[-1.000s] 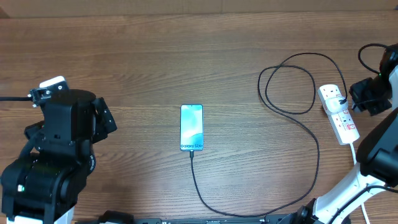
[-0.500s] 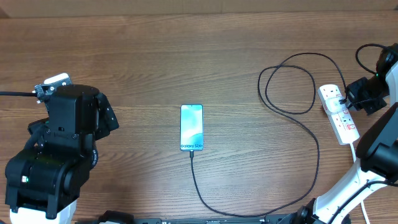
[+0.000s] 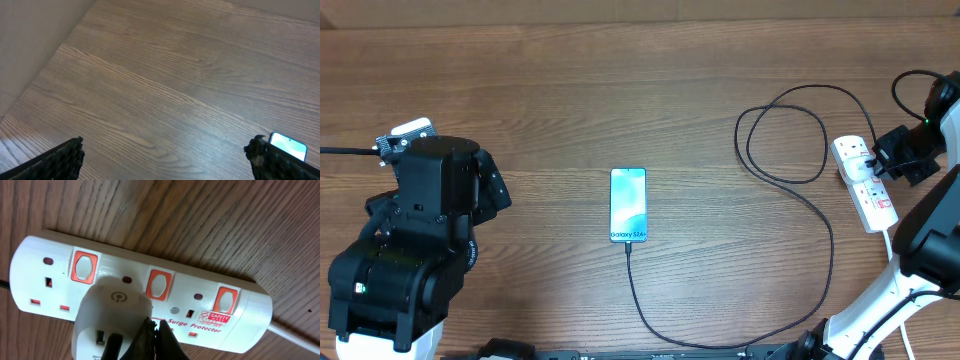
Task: Plug charger to phone and switch on socket
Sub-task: 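Move the right gripper over the white power strip's switch, then press the orange switch beside the plugged socket down with the right gripper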
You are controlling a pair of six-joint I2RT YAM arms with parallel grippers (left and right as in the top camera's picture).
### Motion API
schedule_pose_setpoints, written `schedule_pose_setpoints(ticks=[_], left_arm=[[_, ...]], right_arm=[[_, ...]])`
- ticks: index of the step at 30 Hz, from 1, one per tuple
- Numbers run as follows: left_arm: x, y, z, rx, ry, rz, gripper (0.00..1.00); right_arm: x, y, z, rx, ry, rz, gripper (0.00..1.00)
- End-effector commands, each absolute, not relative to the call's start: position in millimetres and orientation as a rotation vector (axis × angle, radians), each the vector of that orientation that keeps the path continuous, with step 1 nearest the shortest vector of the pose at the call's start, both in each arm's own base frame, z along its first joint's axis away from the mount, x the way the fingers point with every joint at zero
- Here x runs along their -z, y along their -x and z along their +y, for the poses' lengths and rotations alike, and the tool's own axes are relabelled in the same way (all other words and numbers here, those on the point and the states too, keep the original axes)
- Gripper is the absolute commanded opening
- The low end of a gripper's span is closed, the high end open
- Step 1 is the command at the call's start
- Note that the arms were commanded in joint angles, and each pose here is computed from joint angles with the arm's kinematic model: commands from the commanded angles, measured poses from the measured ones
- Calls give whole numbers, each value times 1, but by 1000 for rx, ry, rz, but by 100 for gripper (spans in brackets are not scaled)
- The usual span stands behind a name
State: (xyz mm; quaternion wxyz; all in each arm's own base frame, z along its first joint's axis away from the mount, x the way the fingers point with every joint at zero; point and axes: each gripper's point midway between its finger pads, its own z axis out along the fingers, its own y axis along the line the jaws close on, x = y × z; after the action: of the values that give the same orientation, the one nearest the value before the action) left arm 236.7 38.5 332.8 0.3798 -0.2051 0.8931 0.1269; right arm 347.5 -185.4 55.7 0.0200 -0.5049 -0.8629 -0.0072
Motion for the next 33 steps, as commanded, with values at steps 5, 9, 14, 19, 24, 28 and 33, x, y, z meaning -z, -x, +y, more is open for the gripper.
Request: schedule_pose_setpoints(ticks=[5,9,14,19,24,28,33], left_arm=[[-331,-238,37,-301,548,2284,100],[-329,-238,35,-285,543,2292,100],[-329,-238,35,-285,543,2293,100],[-328,-236,35,-291,542,2303,100],[-327,-235,35,-293,541,2306,99],[-327,-235,35,-293,541,2305,100],[-327,-235,35,-293,541,2306,100]], right_arm=[[-47,-350,-186,39,1529,-2683,4],[-29,-348,-180,73,1505,-2639,4],[-13,-348,-178,68,1480,-2619,4],[-9,-346,-173,72,1460,-2600,4],[-14,-352,-178,72,1479,-2623,4],[-39,-357,-188,76,1516,-2650,4],[-49,-359,-189,154,1497,-2665,4]])
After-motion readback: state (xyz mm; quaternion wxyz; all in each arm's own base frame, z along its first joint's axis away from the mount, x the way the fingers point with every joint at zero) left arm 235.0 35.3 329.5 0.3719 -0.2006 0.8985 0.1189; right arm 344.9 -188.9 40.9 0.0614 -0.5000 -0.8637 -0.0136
